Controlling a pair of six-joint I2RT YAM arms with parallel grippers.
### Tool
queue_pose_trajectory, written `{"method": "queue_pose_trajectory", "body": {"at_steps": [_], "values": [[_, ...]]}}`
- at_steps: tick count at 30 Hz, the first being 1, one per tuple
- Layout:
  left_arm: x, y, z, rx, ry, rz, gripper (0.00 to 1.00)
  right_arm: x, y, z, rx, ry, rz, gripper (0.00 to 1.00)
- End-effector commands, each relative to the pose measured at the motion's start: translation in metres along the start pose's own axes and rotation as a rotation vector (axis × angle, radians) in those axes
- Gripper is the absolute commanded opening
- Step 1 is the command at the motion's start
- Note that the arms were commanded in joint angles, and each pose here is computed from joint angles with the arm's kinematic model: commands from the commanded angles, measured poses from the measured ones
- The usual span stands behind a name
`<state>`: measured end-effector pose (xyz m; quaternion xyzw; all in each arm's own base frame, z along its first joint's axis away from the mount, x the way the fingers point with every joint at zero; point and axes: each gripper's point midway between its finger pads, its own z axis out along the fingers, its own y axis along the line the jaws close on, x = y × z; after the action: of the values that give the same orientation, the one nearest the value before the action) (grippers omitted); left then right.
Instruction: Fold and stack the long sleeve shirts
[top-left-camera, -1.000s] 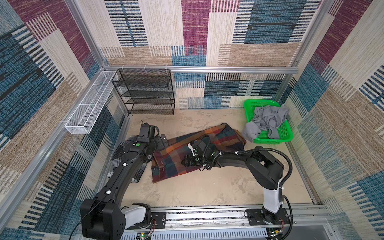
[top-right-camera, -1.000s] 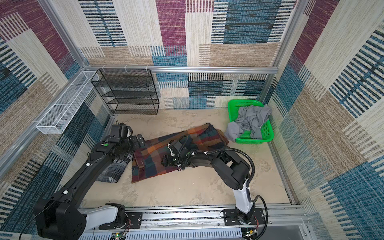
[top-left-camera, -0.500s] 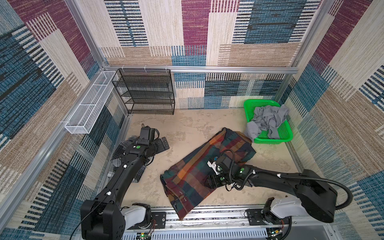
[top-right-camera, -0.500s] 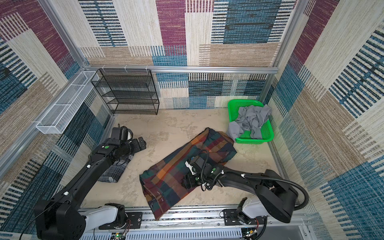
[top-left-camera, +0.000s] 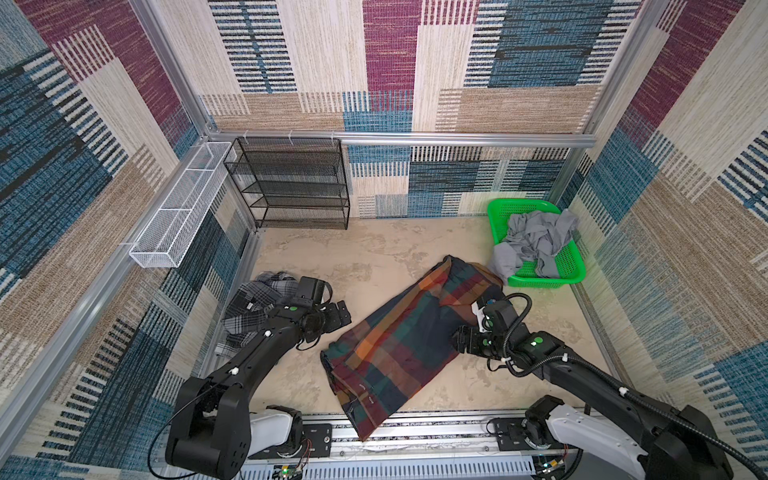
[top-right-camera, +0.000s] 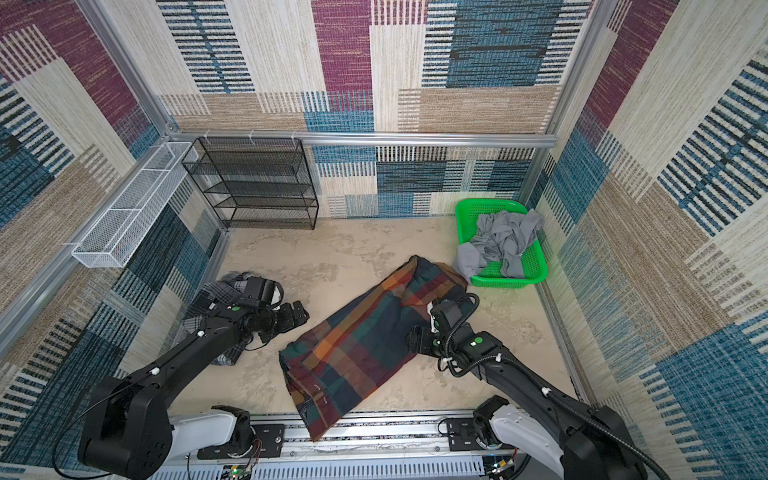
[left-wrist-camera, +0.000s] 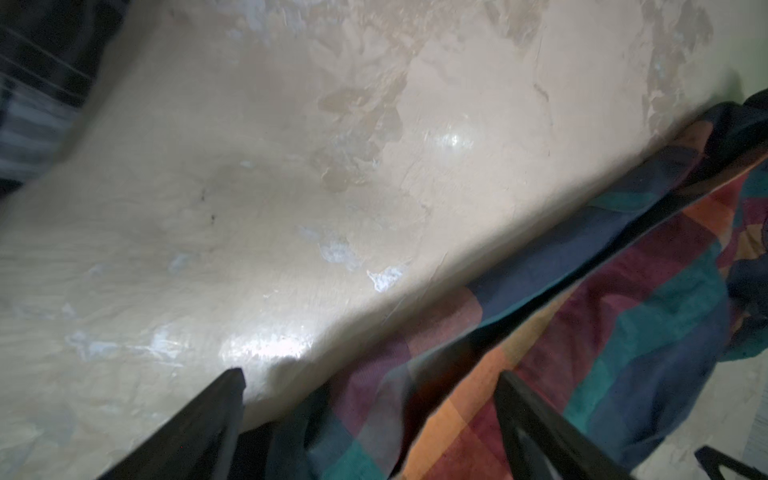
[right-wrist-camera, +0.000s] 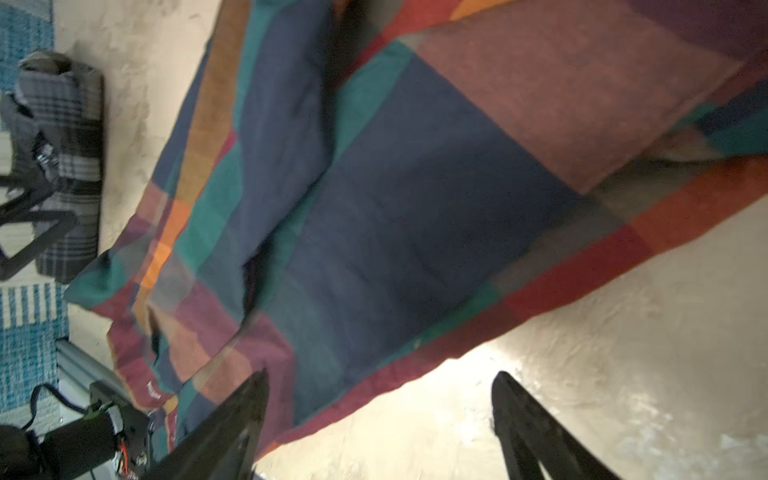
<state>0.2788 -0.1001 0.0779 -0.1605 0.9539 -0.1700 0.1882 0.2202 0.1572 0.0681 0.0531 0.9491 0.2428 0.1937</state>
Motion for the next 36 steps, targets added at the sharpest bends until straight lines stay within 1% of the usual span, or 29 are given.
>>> {"method": "queue_pose_trajectory", "body": {"at_steps": [1,7,11,15,22,24,27,29,32,36], "values": [[0.006,-0.004,0.002,0.028,-0.009,-0.015,0.96,-0.017,0.008,0.019,-0.063,-0.016,-0.003,0.85],[0.034,0.001,0.007,0.039,0.017,-0.027,0.96,-0.046,0.017,0.054,-0.072,-0.002,-0.008,0.85],[0.055,0.011,0.010,0.049,0.027,-0.050,0.95,-0.071,0.026,0.080,-0.066,0.014,-0.042,0.84],[0.074,0.014,0.008,0.060,0.030,-0.067,0.94,-0.096,0.042,0.110,-0.096,0.039,-0.080,0.83],[0.105,0.010,0.004,0.088,0.034,-0.076,0.93,-0.136,0.073,0.153,-0.167,0.059,-0.149,0.83],[0.111,0.009,0.004,0.092,0.036,-0.074,0.93,-0.146,0.077,0.159,-0.163,0.060,-0.175,0.83],[0.118,0.004,0.004,0.098,0.037,-0.067,0.93,-0.163,0.083,0.158,-0.142,0.035,-0.214,0.83],[0.122,-0.002,0.003,0.105,0.036,-0.053,0.93,-0.170,0.088,0.150,-0.134,0.019,-0.236,0.82],[0.130,-0.015,0.000,0.120,0.039,-0.031,0.93,-0.175,0.093,0.128,-0.127,-0.023,-0.264,0.83],[0.137,-0.026,-0.009,0.116,0.022,0.017,0.93,-0.170,0.088,0.094,-0.087,-0.082,-0.276,0.85]]}}
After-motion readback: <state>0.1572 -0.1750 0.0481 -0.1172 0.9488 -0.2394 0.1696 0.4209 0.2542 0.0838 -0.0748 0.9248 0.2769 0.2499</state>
